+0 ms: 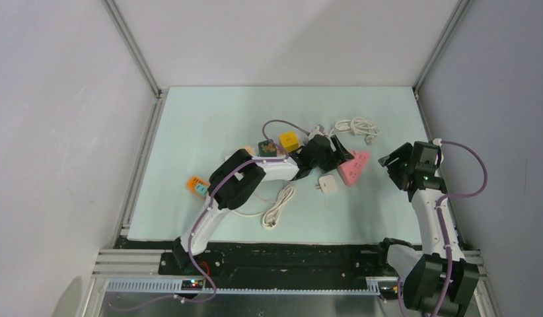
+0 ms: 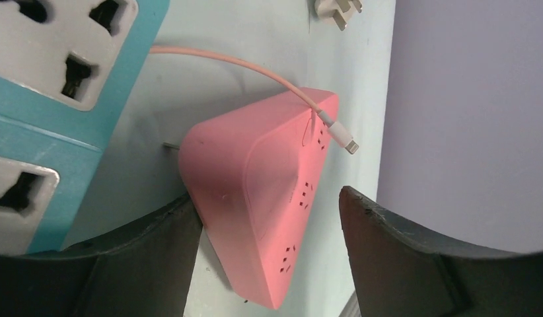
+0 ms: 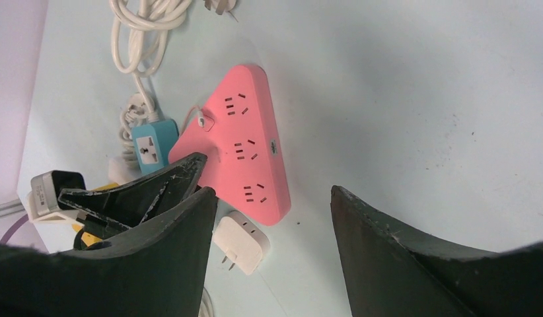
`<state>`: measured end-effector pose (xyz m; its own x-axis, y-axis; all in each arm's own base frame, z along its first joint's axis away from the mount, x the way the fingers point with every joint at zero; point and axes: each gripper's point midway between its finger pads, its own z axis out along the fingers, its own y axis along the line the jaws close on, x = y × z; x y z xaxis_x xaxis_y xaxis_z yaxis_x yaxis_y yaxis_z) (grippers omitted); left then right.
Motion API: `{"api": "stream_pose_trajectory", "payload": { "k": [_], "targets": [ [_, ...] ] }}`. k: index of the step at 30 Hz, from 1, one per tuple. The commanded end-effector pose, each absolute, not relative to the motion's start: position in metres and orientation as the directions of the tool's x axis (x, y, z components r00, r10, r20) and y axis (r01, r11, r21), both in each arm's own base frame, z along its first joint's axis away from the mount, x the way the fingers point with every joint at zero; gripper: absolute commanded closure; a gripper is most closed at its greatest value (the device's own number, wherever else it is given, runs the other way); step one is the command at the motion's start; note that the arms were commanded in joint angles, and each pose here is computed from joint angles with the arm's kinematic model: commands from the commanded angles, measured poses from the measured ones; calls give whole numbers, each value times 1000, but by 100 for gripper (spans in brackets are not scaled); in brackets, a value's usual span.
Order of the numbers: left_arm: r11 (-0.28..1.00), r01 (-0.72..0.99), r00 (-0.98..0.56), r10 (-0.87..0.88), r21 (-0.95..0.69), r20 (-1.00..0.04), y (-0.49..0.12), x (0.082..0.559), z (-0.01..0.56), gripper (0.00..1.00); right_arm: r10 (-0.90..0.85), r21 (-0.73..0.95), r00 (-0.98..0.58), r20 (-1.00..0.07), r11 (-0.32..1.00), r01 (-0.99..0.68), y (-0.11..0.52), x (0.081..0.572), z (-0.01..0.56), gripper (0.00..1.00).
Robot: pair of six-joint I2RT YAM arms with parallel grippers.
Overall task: Insert the plug
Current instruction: Pick up the plug from the center of the board.
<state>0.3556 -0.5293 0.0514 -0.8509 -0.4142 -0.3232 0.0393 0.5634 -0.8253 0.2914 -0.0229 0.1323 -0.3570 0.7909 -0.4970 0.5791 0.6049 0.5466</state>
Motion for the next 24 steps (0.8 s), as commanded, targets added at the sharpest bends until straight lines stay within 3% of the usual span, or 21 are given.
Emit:
{"api": "stream_pose_trajectory", "payload": {
  "k": [1, 4, 12, 16, 19, 24],
  "targets": [
    [498, -15, -872, -431, -867, -232, -540, 348, 53, 21, 782, 561, -348, -517, 616, 553, -23, 291, 141, 31],
    [460, -37, -880, -435, -887, -189, -541, 342, 48, 27, 783, 565, -348, -515, 615, 550, -22, 291, 141, 31],
    [434, -34, -871, -454, -900, -186, -536, 340, 43, 54, 783, 566, -349, -515, 616, 547, -22, 292, 141, 31],
    [440, -12, -864, -457, -898, -212, -533, 341, 46, 75, 783, 578, -371, -500, 620, 530, -17, 293, 141, 31],
    [429, 11, -860, -458, -903, -228, -531, 342, 59, 97, 773, 589, -404, -490, 635, 500, -10, 295, 140, 31],
    [369, 54, -866, -445, -928, -228, -525, 340, 98, 100, 763, 658, -502, -407, 626, 419, 16, 296, 139, 27]
  ]
}}
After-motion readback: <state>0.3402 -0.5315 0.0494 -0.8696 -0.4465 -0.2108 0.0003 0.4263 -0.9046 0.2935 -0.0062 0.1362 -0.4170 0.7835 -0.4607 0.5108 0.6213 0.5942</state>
